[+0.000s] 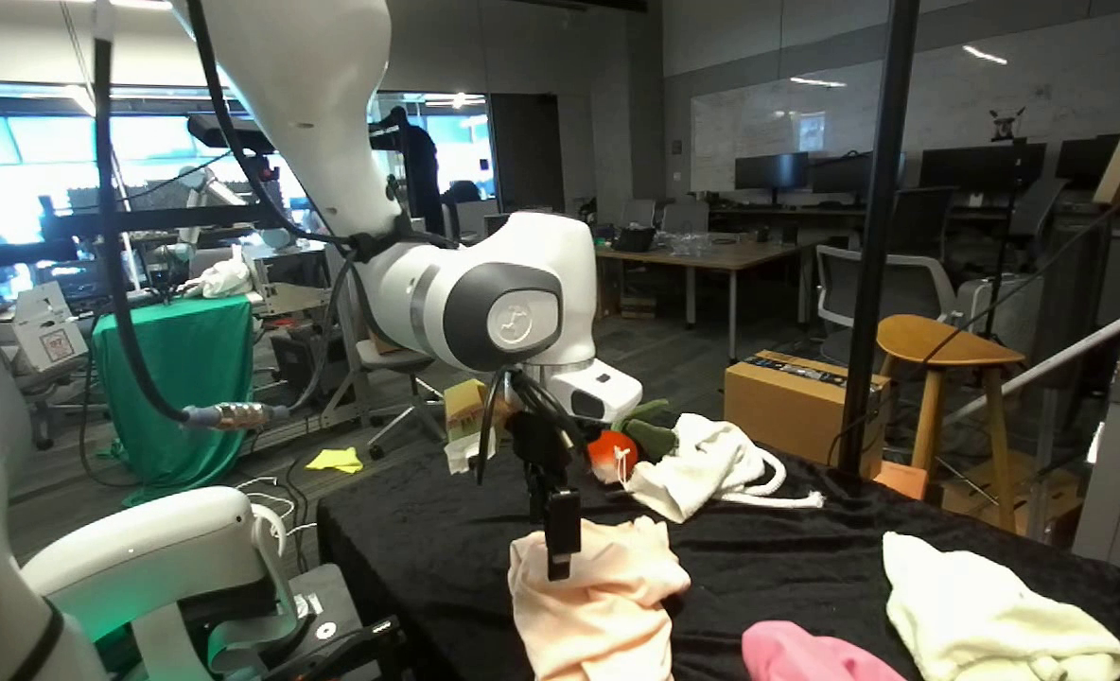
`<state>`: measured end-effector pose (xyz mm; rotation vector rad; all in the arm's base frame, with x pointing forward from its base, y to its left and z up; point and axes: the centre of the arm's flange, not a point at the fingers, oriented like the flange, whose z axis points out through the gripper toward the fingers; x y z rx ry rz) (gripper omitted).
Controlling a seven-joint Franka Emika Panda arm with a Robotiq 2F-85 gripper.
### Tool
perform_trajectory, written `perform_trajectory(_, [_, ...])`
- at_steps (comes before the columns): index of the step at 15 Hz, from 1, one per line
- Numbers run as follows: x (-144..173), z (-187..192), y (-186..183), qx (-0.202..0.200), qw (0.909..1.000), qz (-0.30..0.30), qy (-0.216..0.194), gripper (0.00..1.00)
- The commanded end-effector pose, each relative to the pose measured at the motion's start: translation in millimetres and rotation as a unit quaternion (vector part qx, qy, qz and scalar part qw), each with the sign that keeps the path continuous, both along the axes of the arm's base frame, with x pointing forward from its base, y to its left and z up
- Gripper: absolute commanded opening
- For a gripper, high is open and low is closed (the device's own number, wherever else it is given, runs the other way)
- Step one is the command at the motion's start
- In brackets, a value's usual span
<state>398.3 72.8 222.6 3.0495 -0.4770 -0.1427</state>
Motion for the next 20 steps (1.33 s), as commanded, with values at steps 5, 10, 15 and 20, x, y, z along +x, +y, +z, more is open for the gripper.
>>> perform_trajectory(5, [1.1,-26.6,10.9,0.036,0.9989,0.023,-0.016,1.00])
perform_trajectory(10, [0.4,-38.8,18.0,0.066,0.9967,0.039,-0.027,1.00])
perform_trajectory(15, [-2.4,-44.8,17.3,0.060,0.9969,0.046,-0.023,1.00])
perform_trajectory(20, [-0.2,-38.2,-3.8,0.025,0.9985,0.036,-0.031,1.00])
